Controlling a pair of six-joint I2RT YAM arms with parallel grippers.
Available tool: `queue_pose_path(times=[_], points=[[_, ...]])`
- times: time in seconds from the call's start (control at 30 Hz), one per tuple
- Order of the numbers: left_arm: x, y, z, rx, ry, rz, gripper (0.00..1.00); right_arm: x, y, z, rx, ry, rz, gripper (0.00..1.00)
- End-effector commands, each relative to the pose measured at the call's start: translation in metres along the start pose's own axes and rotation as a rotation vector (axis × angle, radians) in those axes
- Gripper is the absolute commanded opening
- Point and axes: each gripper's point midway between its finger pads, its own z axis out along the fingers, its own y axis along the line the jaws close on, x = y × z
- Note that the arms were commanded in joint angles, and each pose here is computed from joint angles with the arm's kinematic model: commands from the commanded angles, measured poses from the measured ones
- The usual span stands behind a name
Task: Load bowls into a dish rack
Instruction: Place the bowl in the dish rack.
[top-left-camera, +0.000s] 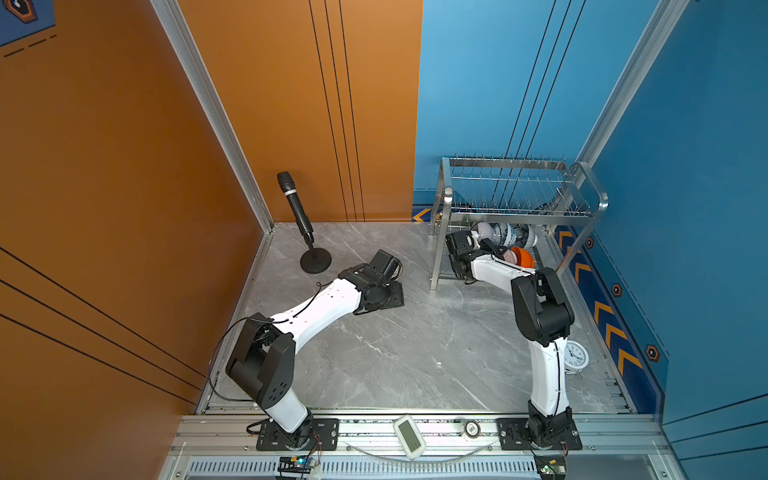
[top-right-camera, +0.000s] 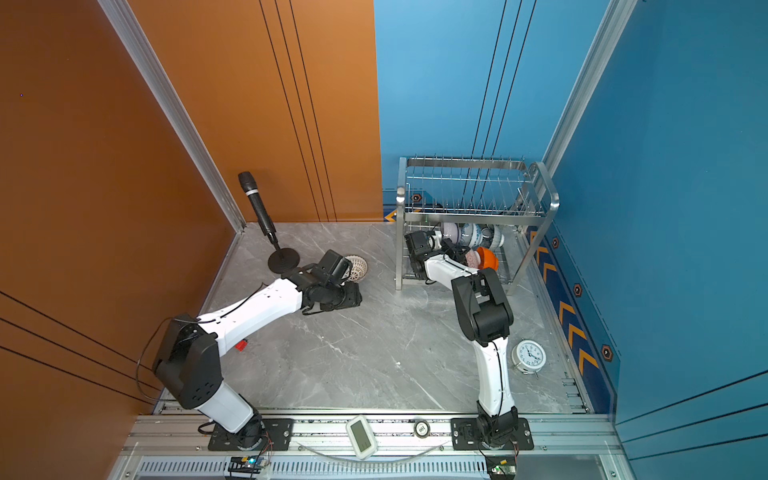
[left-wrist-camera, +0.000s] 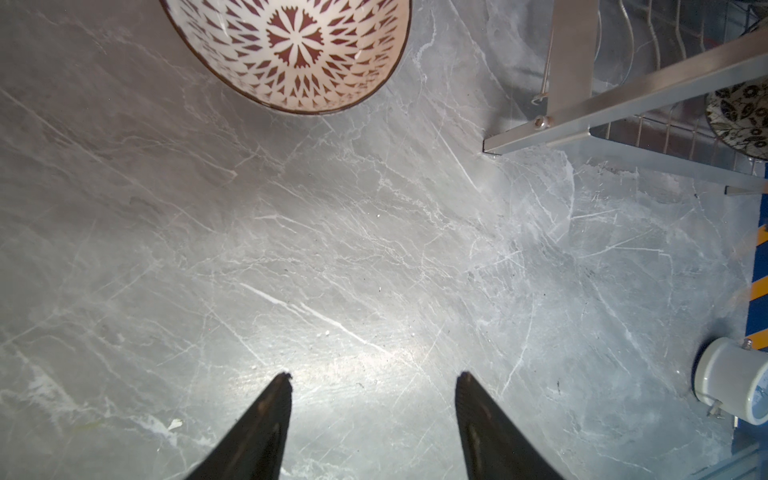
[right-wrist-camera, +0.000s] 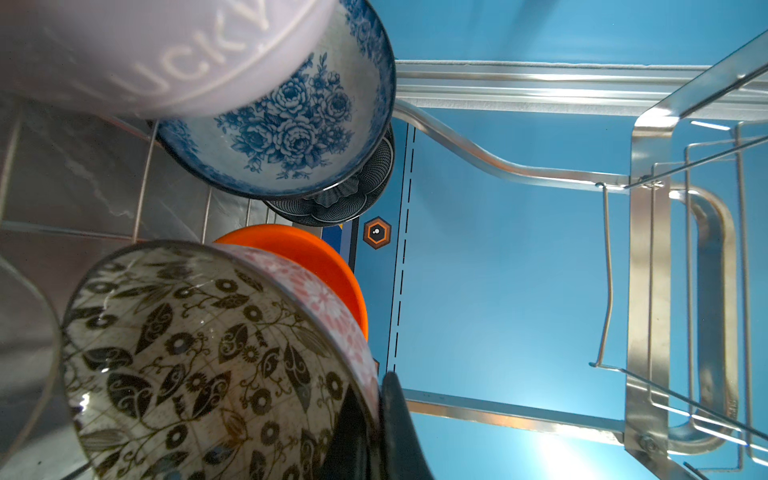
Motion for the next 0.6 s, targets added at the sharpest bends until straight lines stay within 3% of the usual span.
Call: queue_pose_path(times=[0.0,0.57], points=[[-0.0011,0.0014,-0.0081,-0.007,-0.026,-0.002,0.64,0.0000,-0.0022,-0.0001,-0.011,0.006,0.007,0.06],[-0.0027,0.0048,-0.0088,-0.010,-0.028,-0.003,0.64,-0.0099,-0.0072,0.0038,-0.018,0.012,0.019,0.10]])
